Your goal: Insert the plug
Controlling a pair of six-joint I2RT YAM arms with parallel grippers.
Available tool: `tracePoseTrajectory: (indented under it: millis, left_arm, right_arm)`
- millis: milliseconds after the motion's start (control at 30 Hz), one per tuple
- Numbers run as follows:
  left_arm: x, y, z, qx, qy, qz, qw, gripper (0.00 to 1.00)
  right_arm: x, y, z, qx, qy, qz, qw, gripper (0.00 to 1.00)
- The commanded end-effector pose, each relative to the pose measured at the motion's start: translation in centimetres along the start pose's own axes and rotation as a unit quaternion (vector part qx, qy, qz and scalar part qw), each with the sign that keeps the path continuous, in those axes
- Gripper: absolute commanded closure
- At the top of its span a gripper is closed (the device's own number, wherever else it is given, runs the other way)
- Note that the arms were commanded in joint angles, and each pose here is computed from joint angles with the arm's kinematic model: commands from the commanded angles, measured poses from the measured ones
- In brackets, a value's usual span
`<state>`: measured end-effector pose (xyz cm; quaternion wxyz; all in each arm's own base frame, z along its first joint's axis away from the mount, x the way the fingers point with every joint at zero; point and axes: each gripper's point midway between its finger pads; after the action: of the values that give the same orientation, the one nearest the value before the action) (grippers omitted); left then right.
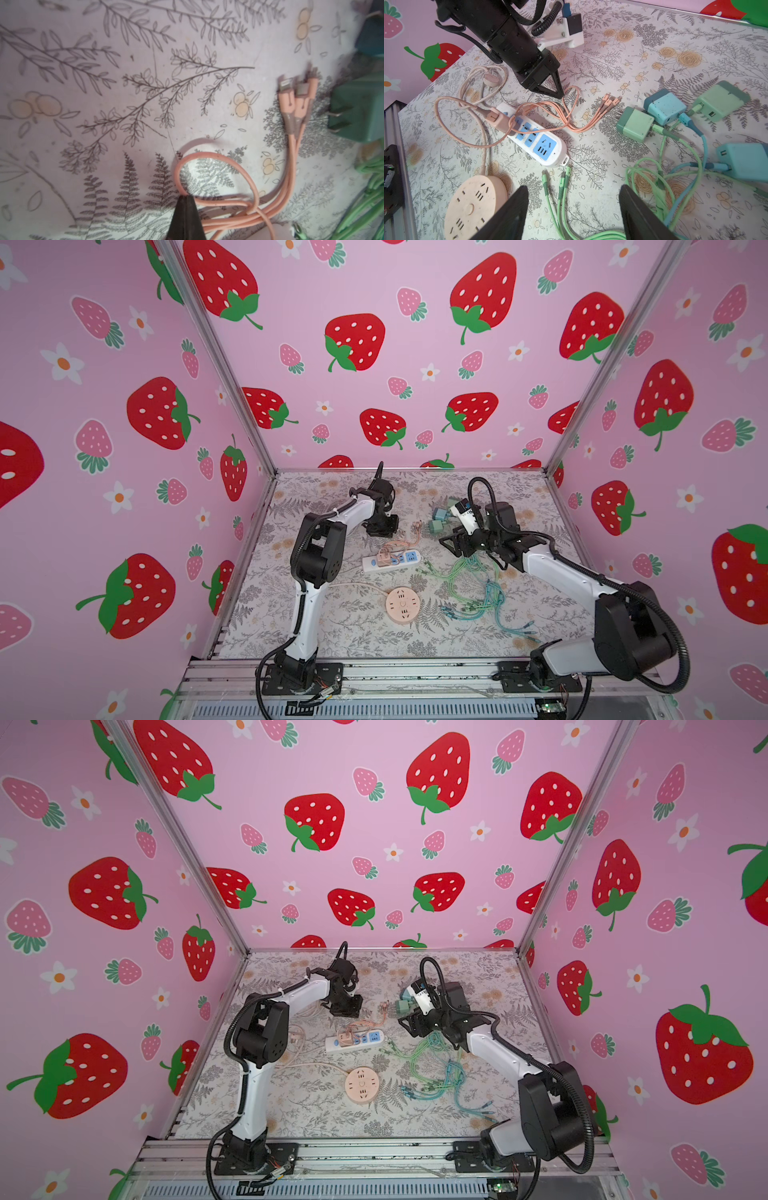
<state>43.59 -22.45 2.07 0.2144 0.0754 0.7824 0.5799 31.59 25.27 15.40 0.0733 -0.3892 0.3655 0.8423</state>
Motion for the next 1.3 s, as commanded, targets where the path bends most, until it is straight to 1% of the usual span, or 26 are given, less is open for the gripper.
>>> tracePoseTrajectory:
  millis: [0,233,433,500,567,600,667,700,767,800,833,867,933,967,1100,1267]
  left_arm:
    - [2.0,-1.6,1.5,-0.013,0.027,0.047,0.998,1.00]
    - [-1.1,2.3,3.1,-0.003,0.047,-0.013,0.999,1.00]
    - [-2.4,5.7,4.1,0.011,0.054,-0.055,0.997,1.00]
    - [-2.6,6.3,3.3,0.033,0.027,-0.061,0.997,1.00]
    - [-2.3,6.6,2.2,0.049,-0.013,-0.052,0.997,0.95]
    - [-2.1,6.7,1.4,0.054,-0.046,-0.049,0.996,0.87]
    - [-1.7,6.5,0.3,0.036,-0.105,-0.037,0.993,0.78]
    - [-1.4,6.3,-0.4,0.024,-0.144,-0.030,0.989,0.74]
    - [-1.4,6.0,-1.3,-0.007,-0.193,-0.017,0.981,0.65]
    - [-1.5,5.7,-1.5,-0.022,-0.201,-0.010,0.979,0.60]
    - [-1.8,5.7,-1.7,-0.029,-0.196,-0.005,0.980,0.59]
    - [-2.1,5.5,-1.8,-0.028,-0.178,0.003,0.984,0.59]
    - [-2.6,5.3,-2.1,-0.014,-0.128,0.012,0.992,0.58]
    - [-2.8,5.1,-2.6,0.001,-0.104,0.013,0.995,0.56]
    - [-3.6,4.8,-4.6,0.049,-0.027,-0.019,0.998,0.52]
    - [-2.8,4.2,-4.6,0.029,0.029,-0.013,0.999,0.51]
  right_arm:
    - [-0.3,0.7,0.0,0.005,0.001,-0.012,1.000,0.28]
    - [-0.5,0.8,0.0,0.006,0.003,-0.015,1.000,0.28]
    - [-0.4,-0.2,-0.5,0.009,-0.006,-0.006,1.000,0.30]
    - [-0.5,-0.8,-0.4,0.005,-0.009,-0.002,1.000,0.30]
    - [-0.6,-1.5,-0.7,0.009,-0.012,0.002,1.000,0.31]
    - [-0.7,-1.7,-0.8,0.012,-0.013,0.005,1.000,0.32]
    - [-0.7,-2.1,-1.0,0.016,-0.015,0.008,1.000,0.33]
    - [-0.7,-2.1,-1.0,0.016,-0.016,0.009,1.000,0.33]
    - [-0.5,-2.1,-1.1,0.019,-0.017,0.011,1.000,0.33]
    - [-0.4,-2.0,-1.2,0.023,-0.017,0.011,1.000,0.33]
    - [-0.4,-2.0,-1.3,0.027,-0.018,0.011,0.999,0.33]
    - [-0.2,-1.9,-1.5,0.032,-0.019,0.012,0.999,0.33]
    - [0.0,-1.8,-1.5,0.033,-0.019,0.012,0.999,0.33]
    - [0.2,-1.8,-1.5,0.032,-0.021,0.012,0.999,0.33]
    - [0.4,-1.8,-1.7,0.036,-0.024,0.011,0.999,0.33]
    - [0.5,-1.7,-1.7,0.038,-0.021,0.010,0.999,0.33]
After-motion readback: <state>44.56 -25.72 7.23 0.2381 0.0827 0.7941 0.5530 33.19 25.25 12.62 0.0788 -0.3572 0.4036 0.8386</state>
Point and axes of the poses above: each gripper's point midway between its finger pads, its own y axis back along the fingers, its own z axis along the line the jaws close on, x = y × z, and after that the axes turned 15 degrees about -y, right-handed
